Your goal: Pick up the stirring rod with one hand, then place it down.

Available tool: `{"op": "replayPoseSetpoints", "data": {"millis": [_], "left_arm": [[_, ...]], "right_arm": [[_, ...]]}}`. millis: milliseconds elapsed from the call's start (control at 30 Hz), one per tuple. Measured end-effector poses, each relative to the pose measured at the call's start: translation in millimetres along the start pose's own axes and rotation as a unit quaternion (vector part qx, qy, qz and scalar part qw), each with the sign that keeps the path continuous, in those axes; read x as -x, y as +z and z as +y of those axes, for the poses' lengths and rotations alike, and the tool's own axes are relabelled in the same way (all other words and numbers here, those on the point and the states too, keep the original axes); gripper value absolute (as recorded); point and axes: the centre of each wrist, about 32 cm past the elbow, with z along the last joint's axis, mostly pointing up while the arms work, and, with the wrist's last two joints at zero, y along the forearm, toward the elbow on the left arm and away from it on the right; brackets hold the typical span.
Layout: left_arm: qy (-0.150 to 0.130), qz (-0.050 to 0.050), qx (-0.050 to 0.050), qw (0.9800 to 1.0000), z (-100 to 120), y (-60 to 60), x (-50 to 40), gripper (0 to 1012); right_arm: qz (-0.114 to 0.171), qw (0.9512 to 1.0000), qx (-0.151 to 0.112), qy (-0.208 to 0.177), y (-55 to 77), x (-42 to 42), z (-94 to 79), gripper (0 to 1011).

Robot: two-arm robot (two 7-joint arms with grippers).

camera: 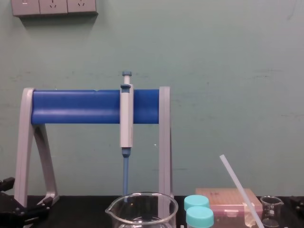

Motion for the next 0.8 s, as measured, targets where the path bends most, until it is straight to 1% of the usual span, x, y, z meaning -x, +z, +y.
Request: {"op": "replayPoseSetpoints", "data": {"millis": [800], "left_arm": [[0.0, 0.0, 0.0, 1.0, 0.0, 0.0, 0.0, 1000]], "right_arm": [[0.0, 1.0, 0.0, 0.0, 0.0, 0.0, 0.0, 1003]]}}
